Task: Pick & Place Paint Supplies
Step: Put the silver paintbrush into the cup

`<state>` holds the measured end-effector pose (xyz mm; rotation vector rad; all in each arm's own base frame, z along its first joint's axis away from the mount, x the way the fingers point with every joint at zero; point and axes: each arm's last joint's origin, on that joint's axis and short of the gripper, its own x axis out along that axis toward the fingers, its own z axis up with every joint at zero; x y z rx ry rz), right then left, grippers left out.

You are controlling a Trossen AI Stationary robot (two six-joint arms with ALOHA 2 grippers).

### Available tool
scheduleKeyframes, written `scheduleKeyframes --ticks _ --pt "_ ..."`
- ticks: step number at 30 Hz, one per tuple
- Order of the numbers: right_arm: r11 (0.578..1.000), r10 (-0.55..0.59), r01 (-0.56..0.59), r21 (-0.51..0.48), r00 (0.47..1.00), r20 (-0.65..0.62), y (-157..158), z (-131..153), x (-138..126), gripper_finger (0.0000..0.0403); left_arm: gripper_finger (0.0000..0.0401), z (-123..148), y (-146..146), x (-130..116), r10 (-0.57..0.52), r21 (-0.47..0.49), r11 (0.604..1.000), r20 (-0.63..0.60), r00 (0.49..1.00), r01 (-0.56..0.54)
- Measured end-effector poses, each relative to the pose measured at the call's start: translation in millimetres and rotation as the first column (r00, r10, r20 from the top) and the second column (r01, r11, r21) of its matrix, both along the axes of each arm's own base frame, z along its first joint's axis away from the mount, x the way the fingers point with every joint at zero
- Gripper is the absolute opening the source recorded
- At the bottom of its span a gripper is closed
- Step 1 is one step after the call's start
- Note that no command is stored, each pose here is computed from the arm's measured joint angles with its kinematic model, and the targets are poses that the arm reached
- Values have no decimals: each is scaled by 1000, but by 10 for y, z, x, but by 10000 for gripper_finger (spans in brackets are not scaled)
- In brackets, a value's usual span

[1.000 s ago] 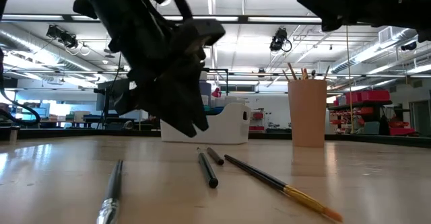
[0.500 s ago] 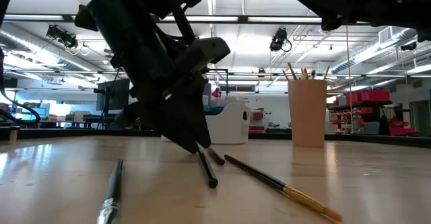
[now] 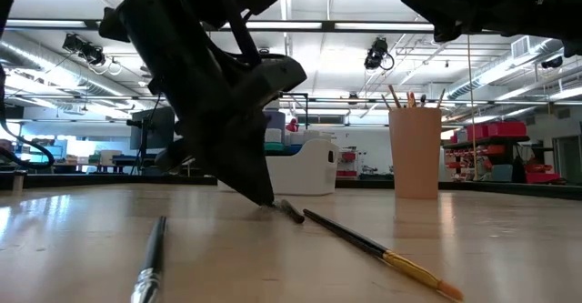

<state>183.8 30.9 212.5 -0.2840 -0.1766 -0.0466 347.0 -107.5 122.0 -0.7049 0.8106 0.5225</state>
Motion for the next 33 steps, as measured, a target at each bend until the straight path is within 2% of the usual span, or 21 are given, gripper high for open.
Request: scheduleKeyframes --ticks 6,13,16,20,25,28,33 --pt "1000 -1 1 0 1000 -1 0 -1 0 123 7 -1 23 4 -5 49 999 1 1000 5" --pt "1000 5 -5 28 1000 0 0 -1 0 123 4 90 -18 -19 -49 30 998 12 999 49" --pt "998 36 -36 48 999 1 7 0 0 123 4 268 -22 -60 -71 64 996 43 997 68" --pt "988 148 -148 38 989 10 39 7 -3 123 3 589 32 -141 -71 156 986 107 992 54" --pt "969 200 -202 140 979 25 53 50 15 123 2 1032 101 -259 -98 278 960 222 970 34" --pt "953 249 -248 175 968 19 72 62 45 124 2 1263 98 -320 -162 358 932 282 946 53" --pt "917 312 -295 267 950 -22 121 41 178 136 1 1547 4 -326 -286 466 882 409 867 71"
